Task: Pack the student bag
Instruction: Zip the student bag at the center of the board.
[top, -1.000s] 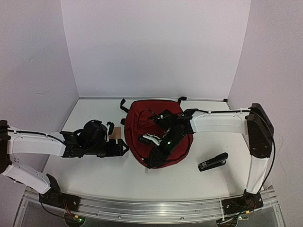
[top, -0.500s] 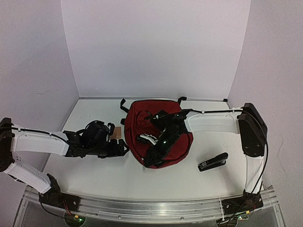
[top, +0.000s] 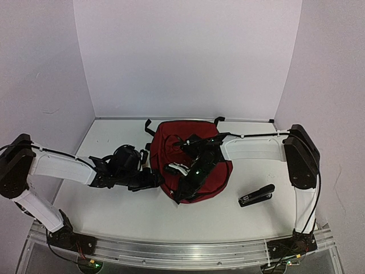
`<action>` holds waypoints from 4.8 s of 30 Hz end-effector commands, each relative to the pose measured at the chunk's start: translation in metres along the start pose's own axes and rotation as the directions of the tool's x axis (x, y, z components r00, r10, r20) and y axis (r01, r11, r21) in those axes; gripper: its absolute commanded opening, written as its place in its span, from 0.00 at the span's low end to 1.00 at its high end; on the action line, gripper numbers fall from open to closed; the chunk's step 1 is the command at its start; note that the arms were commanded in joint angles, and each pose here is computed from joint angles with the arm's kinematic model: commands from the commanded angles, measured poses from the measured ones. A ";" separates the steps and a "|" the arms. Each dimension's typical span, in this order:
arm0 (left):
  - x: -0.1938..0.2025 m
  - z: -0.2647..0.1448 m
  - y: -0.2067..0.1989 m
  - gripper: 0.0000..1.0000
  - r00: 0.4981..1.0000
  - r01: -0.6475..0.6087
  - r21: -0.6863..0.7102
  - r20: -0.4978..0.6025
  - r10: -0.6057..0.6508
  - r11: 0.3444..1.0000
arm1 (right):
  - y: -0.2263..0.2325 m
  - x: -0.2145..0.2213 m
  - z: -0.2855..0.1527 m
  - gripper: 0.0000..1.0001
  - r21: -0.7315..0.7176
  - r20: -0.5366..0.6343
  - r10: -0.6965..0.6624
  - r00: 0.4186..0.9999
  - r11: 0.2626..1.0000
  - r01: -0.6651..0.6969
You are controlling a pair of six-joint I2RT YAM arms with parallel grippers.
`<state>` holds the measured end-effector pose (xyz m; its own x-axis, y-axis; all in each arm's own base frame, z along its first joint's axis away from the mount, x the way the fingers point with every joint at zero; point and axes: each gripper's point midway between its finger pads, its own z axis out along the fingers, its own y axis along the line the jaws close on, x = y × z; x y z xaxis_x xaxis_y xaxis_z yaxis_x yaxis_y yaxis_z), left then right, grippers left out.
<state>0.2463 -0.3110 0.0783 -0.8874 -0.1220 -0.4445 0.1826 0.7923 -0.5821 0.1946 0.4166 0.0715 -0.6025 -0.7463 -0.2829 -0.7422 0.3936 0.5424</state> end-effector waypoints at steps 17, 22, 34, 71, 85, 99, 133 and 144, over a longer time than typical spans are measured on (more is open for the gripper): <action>-0.027 0.005 -0.032 0.74 0.996 0.052 0.102 0.066 -0.059 0.993 | 0.012 -0.002 -0.007 0.43 -0.025 0.036 0.041 0.999 0.999 -0.040; -0.028 0.005 -0.032 0.74 0.996 0.046 0.101 0.070 -0.054 0.994 | 0.009 0.004 0.000 0.46 -0.022 0.017 0.047 0.999 0.999 -0.047; -0.026 0.005 -0.030 0.74 0.996 0.049 0.097 0.069 -0.056 0.994 | -0.007 0.002 0.018 0.43 0.008 0.009 0.093 0.996 0.996 -0.094; -0.024 0.006 -0.018 0.75 0.983 0.142 0.102 0.103 -0.153 0.985 | -0.014 -0.016 0.023 0.19 0.111 0.167 0.053 0.985 0.991 -0.072; -0.021 0.034 -0.031 0.62 0.993 0.114 0.105 0.026 -0.117 0.988 | 0.000 -0.014 -0.009 0.00 0.148 0.212 -0.042 0.976 0.989 0.011; -0.058 -0.001 0.000 0.00 0.971 0.174 0.023 0.163 -0.176 0.984 | -0.011 0.032 -0.028 0.00 0.235 0.121 -0.101 0.988 0.969 0.070; -0.080 -0.110 -0.012 0.64 0.867 -0.450 0.097 0.285 0.408 0.888 | -0.012 0.007 -0.061 0.00 0.046 0.181 -0.042 0.983 0.998 0.034; -0.032 -0.077 -0.068 0.65 0.542 -0.837 0.085 0.264 0.798 0.540 | 0.006 -0.004 -0.070 0.00 -0.014 0.210 -0.049 0.976 0.998 0.053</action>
<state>0.2297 -0.2899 0.1765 -0.4075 0.3030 -0.8614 0.8066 0.5618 -0.1840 0.2170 0.3752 0.1157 -0.6238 -0.6430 -0.4443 -0.7658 0.3891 0.5121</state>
